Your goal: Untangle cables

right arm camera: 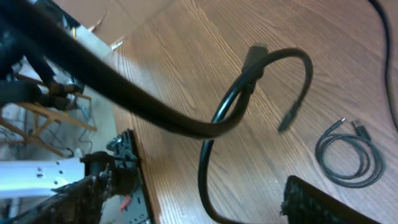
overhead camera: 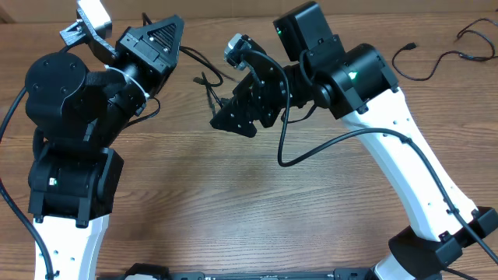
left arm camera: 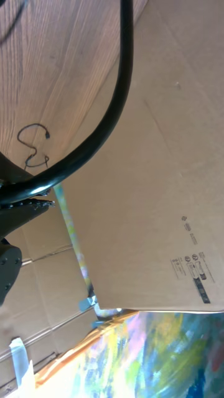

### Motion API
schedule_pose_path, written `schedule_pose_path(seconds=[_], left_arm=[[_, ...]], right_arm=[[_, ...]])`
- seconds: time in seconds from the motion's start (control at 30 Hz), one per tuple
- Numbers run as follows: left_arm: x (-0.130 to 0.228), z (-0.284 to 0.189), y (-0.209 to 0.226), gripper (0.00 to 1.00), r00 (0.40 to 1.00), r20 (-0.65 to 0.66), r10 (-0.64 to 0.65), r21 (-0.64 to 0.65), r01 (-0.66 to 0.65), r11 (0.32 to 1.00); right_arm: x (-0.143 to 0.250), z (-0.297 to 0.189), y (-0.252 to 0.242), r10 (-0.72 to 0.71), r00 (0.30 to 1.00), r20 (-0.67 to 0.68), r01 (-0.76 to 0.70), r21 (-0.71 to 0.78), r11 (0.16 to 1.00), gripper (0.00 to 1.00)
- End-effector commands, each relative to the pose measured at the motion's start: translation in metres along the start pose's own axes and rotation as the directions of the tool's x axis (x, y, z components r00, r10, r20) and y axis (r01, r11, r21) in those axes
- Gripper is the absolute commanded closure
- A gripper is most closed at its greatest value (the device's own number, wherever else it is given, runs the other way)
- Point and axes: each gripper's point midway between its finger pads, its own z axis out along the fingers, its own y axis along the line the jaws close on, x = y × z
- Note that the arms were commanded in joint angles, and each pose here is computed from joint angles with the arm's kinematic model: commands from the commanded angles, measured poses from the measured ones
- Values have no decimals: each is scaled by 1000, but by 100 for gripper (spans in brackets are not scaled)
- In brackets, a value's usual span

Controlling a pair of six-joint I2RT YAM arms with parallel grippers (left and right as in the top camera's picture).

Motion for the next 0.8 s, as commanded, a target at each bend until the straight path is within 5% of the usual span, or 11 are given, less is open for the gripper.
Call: schedule_pose_path(seconds=[0.0, 0.47, 0.77], left_arm=[[-7, -5, -9, 96, 999, 22, -37, 23, 36, 999], [0, -6, -26, 96, 981, -44, -190, 92, 193, 977], [-1, -6, -26, 96, 988, -37, -150, 93, 153, 984]], right_arm=[[-1, -1, -3, -11, 1000, 3, 11, 18, 1000, 22], [-3, 0, -4, -17, 1000, 9, 16, 19, 1000, 38], [-2, 0, -13, 10, 1000, 3, -10, 70, 997, 94]])
